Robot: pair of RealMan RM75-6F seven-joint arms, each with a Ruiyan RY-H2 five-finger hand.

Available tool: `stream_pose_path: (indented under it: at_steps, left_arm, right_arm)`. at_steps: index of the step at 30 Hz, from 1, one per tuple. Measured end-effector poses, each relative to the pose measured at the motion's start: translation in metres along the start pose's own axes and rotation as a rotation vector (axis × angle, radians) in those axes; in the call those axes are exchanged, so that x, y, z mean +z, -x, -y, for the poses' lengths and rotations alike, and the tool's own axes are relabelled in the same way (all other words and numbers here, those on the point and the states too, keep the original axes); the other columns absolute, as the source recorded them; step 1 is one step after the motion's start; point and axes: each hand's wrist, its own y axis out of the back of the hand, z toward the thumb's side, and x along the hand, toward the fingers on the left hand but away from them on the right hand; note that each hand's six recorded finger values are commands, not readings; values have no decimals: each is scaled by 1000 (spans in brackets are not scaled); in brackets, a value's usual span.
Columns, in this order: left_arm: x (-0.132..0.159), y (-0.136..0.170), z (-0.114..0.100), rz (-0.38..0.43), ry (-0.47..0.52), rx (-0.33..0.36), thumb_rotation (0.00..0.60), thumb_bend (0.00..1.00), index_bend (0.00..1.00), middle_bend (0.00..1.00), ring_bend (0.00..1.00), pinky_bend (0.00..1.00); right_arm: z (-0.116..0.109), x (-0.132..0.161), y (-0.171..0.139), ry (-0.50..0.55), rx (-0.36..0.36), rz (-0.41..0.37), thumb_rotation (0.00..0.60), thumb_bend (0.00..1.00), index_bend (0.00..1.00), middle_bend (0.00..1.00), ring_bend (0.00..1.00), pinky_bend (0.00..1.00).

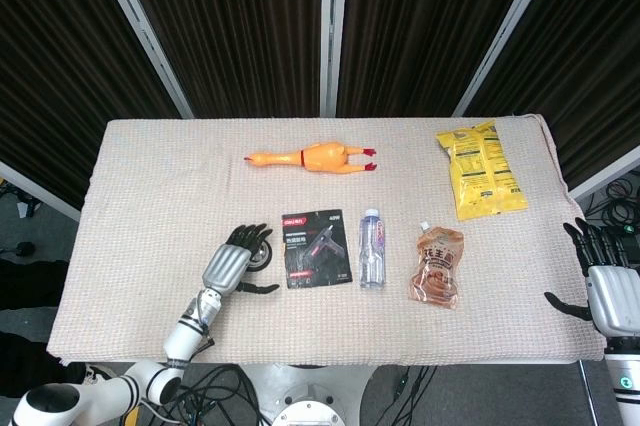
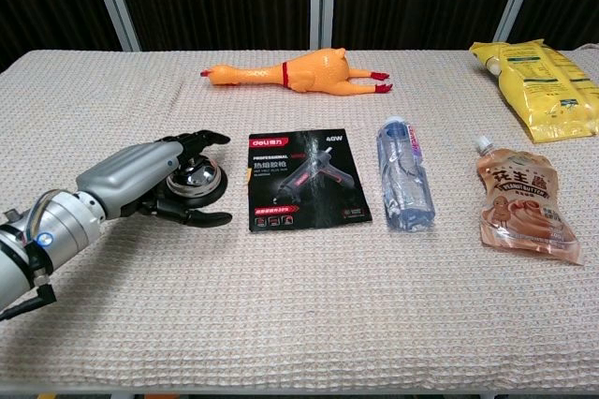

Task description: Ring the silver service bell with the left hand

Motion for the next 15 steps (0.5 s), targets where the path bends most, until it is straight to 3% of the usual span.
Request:
stream_pose_path:
  at_steps: [4, 11, 15]
  left_arm:
    - [3, 3, -2, 10, 1, 2, 254, 0, 35, 0, 0, 0]
    - [-5, 7, 15, -17, -17, -62, 251, 0, 35, 0, 0, 0]
    - [-1, 5, 7, -3, -21, -29, 249, 0, 35, 0, 0, 0]
  right_arm:
    - [1, 0, 1, 2, 3, 0, 600, 0, 0, 0, 0, 0]
    - [0, 0, 1, 0, 1, 0, 600, 0, 0, 0, 0, 0]
    - [0, 0, 0, 2, -2, 2, 600, 0, 0, 0, 0, 0]
